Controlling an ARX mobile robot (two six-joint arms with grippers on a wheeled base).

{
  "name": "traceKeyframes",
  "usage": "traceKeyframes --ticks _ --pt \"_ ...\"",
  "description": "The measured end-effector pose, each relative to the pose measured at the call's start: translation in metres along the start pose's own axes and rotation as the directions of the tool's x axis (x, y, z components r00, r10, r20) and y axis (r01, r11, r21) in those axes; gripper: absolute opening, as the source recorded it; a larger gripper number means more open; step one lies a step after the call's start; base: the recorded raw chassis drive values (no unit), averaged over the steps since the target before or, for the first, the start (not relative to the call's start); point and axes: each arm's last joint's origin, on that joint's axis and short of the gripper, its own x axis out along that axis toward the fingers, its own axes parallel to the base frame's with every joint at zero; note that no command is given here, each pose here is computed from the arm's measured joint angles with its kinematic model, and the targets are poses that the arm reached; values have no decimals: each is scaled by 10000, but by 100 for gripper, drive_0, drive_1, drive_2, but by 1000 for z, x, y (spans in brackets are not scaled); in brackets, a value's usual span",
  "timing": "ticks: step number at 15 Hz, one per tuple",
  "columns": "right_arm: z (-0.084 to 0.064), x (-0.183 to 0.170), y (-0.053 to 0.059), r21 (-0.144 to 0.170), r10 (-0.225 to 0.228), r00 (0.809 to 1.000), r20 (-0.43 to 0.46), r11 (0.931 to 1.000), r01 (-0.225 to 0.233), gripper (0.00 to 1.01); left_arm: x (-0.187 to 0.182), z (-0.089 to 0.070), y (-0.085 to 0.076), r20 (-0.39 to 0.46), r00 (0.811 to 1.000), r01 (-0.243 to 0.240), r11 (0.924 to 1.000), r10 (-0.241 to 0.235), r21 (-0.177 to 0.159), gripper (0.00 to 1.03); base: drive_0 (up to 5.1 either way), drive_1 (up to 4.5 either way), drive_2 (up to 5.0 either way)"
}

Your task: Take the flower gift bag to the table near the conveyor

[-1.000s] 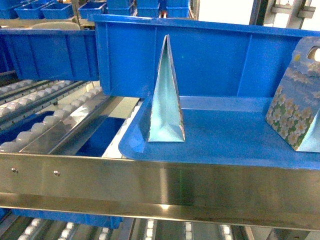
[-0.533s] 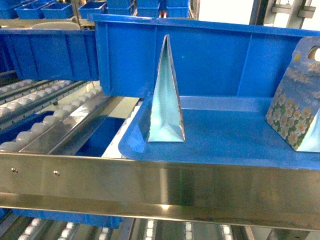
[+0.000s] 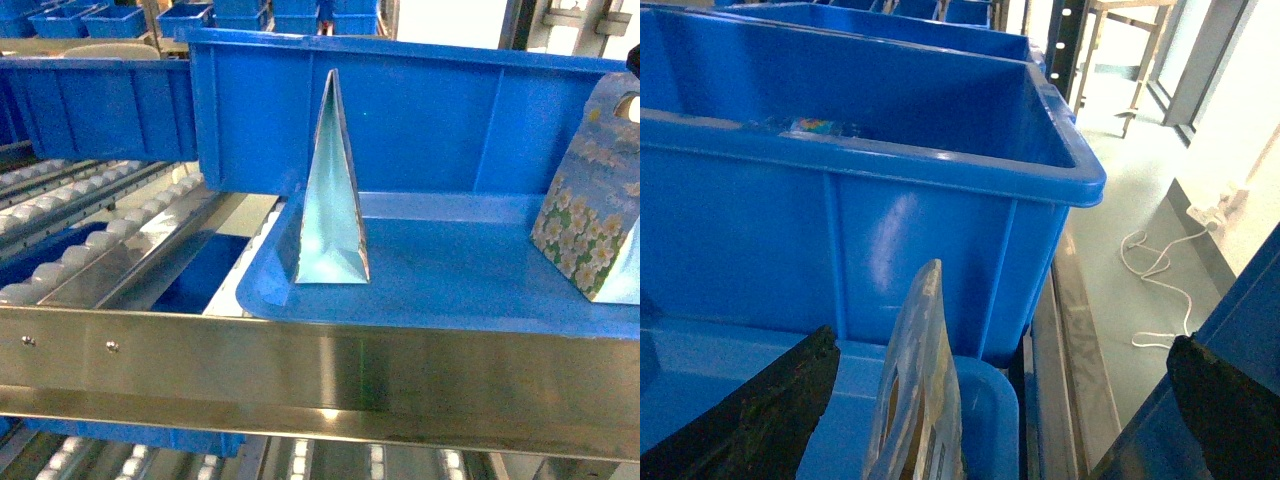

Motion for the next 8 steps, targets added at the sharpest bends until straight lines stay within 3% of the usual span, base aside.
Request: traceKeyframes --ticks 5,8 --pt "-9 1 -1 632 651 9953 -719 9962 -606 98 0 0 0 0 10000 0 10000 0 0 98 0 0 0" --pt "-17 -2 9 611 1002 9899 -1004 9937 -944 98 0 0 0 4 10000 0 10000 0 1 98 0 0 0"
